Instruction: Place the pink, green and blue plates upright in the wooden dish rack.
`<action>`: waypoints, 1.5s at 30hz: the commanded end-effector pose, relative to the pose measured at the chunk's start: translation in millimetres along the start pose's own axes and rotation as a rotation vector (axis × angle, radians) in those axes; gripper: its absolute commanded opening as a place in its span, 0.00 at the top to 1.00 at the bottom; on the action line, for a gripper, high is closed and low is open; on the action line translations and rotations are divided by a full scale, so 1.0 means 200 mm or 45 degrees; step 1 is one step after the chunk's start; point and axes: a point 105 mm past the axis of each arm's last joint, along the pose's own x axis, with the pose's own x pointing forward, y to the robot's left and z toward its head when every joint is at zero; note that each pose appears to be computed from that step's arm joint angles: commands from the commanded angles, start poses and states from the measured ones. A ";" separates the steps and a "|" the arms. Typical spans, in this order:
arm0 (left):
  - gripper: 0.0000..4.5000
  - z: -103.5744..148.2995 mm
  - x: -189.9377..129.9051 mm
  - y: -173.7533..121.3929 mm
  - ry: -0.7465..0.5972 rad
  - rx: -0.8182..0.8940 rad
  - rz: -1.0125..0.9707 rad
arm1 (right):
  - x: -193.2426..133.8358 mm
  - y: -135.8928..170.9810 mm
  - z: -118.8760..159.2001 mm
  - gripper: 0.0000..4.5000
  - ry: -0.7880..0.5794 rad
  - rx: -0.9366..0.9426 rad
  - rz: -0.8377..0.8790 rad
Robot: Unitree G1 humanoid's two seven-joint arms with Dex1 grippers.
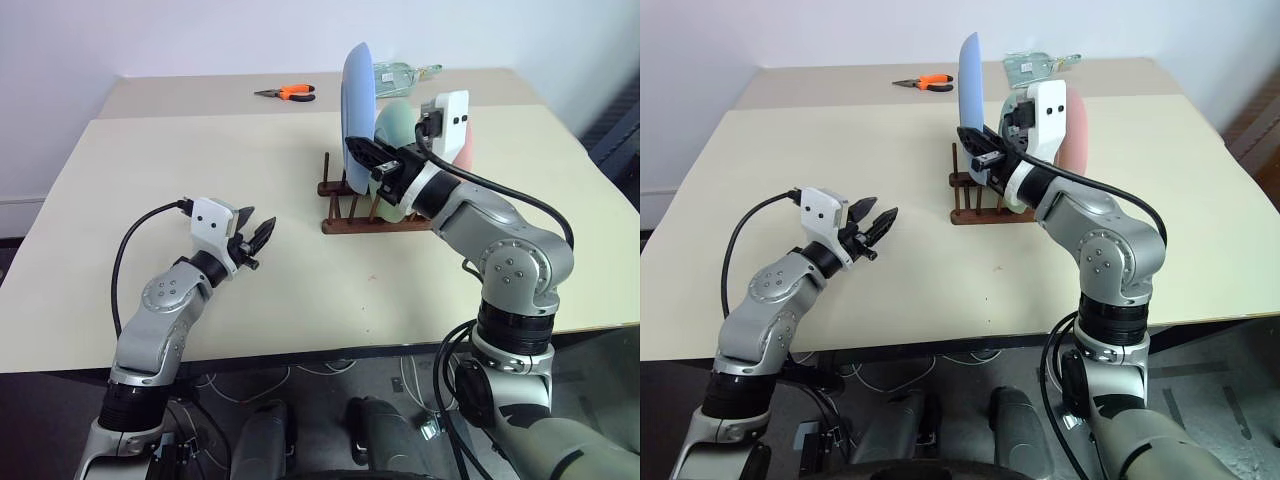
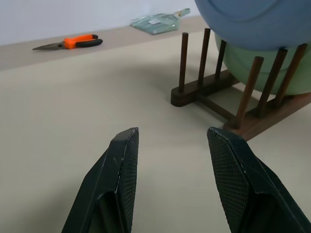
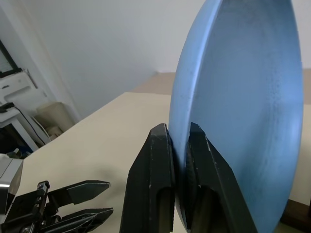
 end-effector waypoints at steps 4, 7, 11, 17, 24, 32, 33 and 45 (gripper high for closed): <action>0.50 0.06 -0.02 -0.01 -0.054 0.025 0.005 | 0.00 0.09 0.14 1.00 -0.105 -0.092 0.112; 0.50 0.06 -0.02 -0.02 -0.053 0.020 0.000 | 0.00 0.14 0.17 1.00 -0.114 -0.099 0.156; 0.50 0.07 -0.02 -0.03 -0.061 0.013 -0.008 | 0.01 0.11 0.10 1.00 -0.052 -0.077 0.106; 0.50 0.08 -0.01 -0.03 -0.071 0.007 -0.017 | 0.04 0.00 -0.06 1.00 0.086 0.062 0.016; 0.49 0.08 -0.01 -0.04 -0.069 0.009 -0.021 | 0.07 -0.04 -0.04 0.68 0.069 0.019 -0.004; 0.49 0.06 -0.03 -0.05 -0.047 0.003 -0.014 | 0.01 -0.01 0.10 0.15 -0.007 -0.616 0.027; 0.49 0.06 -0.04 -0.05 -0.043 -0.002 -0.015 | -0.02 -0.03 0.12 0.15 -0.005 -0.685 0.020; 0.49 -0.16 -0.28 0.27 0.198 0.141 0.153 | -0.78 -0.37 -0.04 0.15 0.402 -0.578 -0.005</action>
